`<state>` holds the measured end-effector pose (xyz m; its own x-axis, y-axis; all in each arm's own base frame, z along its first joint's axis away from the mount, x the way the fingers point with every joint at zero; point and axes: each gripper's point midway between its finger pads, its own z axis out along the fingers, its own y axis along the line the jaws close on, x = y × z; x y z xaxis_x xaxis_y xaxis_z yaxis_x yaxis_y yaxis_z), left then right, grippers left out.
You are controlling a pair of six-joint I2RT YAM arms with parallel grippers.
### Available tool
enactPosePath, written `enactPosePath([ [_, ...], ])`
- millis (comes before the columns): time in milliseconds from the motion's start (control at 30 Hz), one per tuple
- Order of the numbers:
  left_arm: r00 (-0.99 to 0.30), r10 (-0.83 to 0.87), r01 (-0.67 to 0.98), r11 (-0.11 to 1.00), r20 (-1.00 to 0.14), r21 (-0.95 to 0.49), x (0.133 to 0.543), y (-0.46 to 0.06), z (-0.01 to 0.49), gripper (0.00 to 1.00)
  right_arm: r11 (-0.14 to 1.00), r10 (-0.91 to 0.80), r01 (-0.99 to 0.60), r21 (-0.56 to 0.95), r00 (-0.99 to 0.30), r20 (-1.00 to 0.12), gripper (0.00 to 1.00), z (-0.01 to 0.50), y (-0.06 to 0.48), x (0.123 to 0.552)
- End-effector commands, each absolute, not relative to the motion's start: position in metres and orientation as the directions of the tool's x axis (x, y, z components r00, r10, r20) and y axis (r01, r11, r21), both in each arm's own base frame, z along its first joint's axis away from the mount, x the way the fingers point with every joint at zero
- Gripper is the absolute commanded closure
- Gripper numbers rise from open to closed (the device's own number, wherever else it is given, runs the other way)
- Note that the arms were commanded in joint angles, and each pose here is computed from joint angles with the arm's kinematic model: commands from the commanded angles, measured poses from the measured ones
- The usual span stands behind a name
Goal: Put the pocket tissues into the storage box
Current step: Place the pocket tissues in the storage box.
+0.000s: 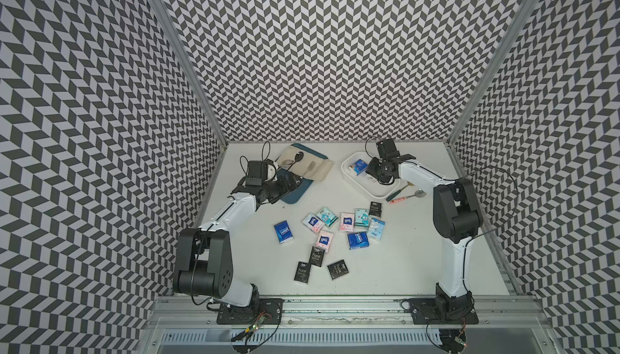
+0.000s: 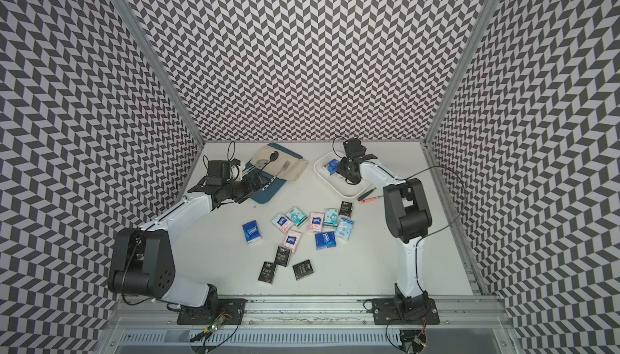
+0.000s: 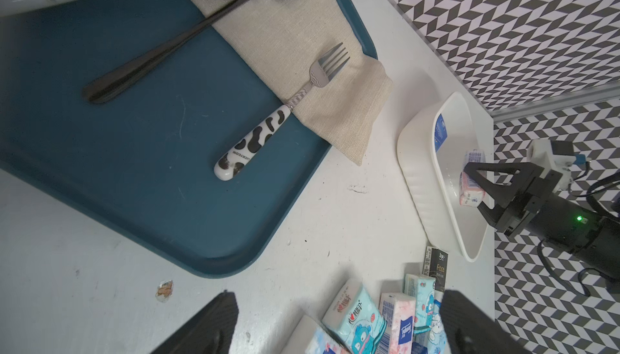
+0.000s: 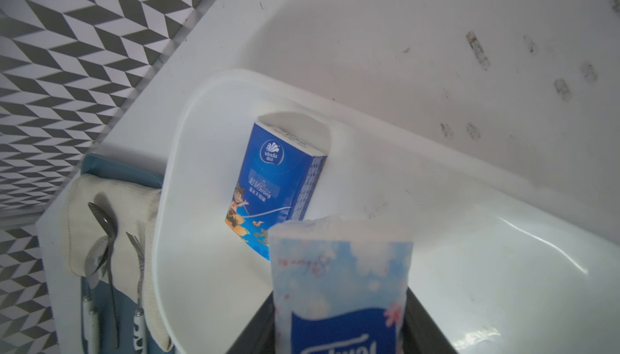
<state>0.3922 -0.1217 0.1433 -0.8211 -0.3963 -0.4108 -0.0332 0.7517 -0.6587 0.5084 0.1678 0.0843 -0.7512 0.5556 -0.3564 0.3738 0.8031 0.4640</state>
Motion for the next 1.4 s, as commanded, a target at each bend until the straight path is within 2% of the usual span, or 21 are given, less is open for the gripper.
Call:
enactPosePath([
  [0, -0.826, -0.379, -0.028, 0.766, -0.417, -0.642, 0.388, -0.122, 0.140, 0.00, 0.711, 0.666, 0.438, 0.551, -0.671, -0.326, 0.49, 0.086, 0.170, 0.527],
  [267, -0.827, -0.374, -0.026, 0.771, -0.420, -0.637, 0.386, -0.121, 0.141, 0.00, 0.610, 0.763, 0.538, 0.582, -0.599, -0.245, 0.47, 0.066, 0.164, 0.537],
  [533, -0.825, -0.371, -0.019, 0.773, -0.426, -0.634, 0.387, -0.121, 0.144, 0.00, 0.599, 0.769, 0.553, 0.579, -0.599, -0.223, 0.43, 0.055, 0.164, 0.539],
  [600, -0.824, -0.373, -0.021, 0.772, -0.426, -0.635, 0.388, -0.120, 0.144, 0.00, 0.599, 0.767, 0.551, 0.582, -0.604, -0.218, 0.37, 0.053, 0.166, 0.541],
  [667, -0.824, -0.373, -0.021, 0.772, -0.427, -0.635, 0.388, -0.120, 0.145, 0.00, 0.600, 0.763, 0.550, 0.581, -0.613, -0.207, 0.24, 0.052, 0.169, 0.543],
  [800, -0.823, -0.374, -0.021, 0.773, -0.428, -0.634, 0.387, -0.120, 0.146, 0.00, 0.598, 0.760, 0.537, 0.595, -0.614, -0.210, 0.13, 0.057, 0.171, 0.546],
  [1133, -0.823, -0.373, -0.023, 0.774, -0.427, -0.632, 0.386, -0.120, 0.145, 0.00, 0.597, 0.753, 0.465, 0.654, -0.605, -0.257, 0.14, 0.076, 0.173, 0.558],
  [1367, -0.822, -0.375, -0.024, 0.775, -0.429, -0.632, 0.383, -0.119, 0.145, 0.00, 0.661, 0.699, 0.410, 0.628, -0.640, -0.319, 0.14, 0.100, 0.172, 0.551],
])
